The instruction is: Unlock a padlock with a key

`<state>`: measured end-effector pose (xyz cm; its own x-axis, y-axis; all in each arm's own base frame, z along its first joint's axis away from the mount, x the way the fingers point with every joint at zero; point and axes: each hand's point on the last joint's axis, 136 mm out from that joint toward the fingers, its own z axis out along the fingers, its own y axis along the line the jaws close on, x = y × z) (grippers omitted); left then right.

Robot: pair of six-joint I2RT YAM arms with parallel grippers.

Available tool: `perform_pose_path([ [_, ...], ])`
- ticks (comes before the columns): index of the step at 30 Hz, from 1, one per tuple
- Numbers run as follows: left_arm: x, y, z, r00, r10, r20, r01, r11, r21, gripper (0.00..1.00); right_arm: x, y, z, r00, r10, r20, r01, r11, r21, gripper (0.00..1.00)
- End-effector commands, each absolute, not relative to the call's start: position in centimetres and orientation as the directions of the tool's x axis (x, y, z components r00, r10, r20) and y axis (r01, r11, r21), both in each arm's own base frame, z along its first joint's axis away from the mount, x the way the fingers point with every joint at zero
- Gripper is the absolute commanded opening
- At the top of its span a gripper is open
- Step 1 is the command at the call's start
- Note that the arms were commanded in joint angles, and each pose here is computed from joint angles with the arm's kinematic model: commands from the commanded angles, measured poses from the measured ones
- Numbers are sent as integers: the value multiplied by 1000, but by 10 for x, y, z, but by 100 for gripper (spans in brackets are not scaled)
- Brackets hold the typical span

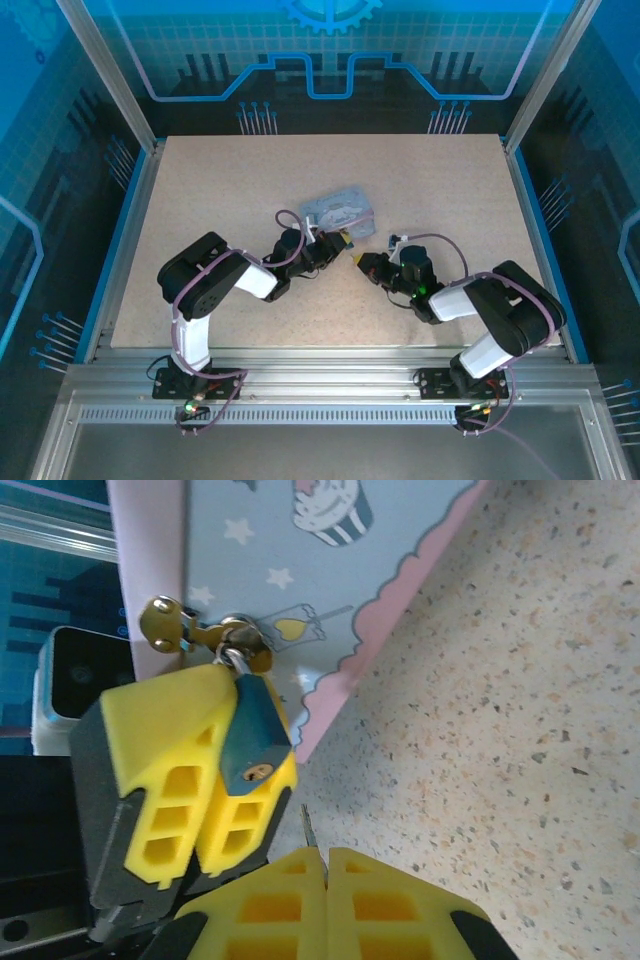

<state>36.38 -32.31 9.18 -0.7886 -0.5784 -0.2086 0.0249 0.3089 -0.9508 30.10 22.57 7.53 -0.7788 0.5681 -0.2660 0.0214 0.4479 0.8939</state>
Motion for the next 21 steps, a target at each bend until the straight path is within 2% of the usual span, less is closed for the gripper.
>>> perform_pose_path([
  [1,361,-331,105,-798,-568,-199,62,252,-966,0,310,229,95,-754,584,-301,-24,434,901,0],
  [21,360,-333,105,-803,-571,-171,52,219,-974,0,328,225,104,-728,609,-315,-30,431,902,0],
])
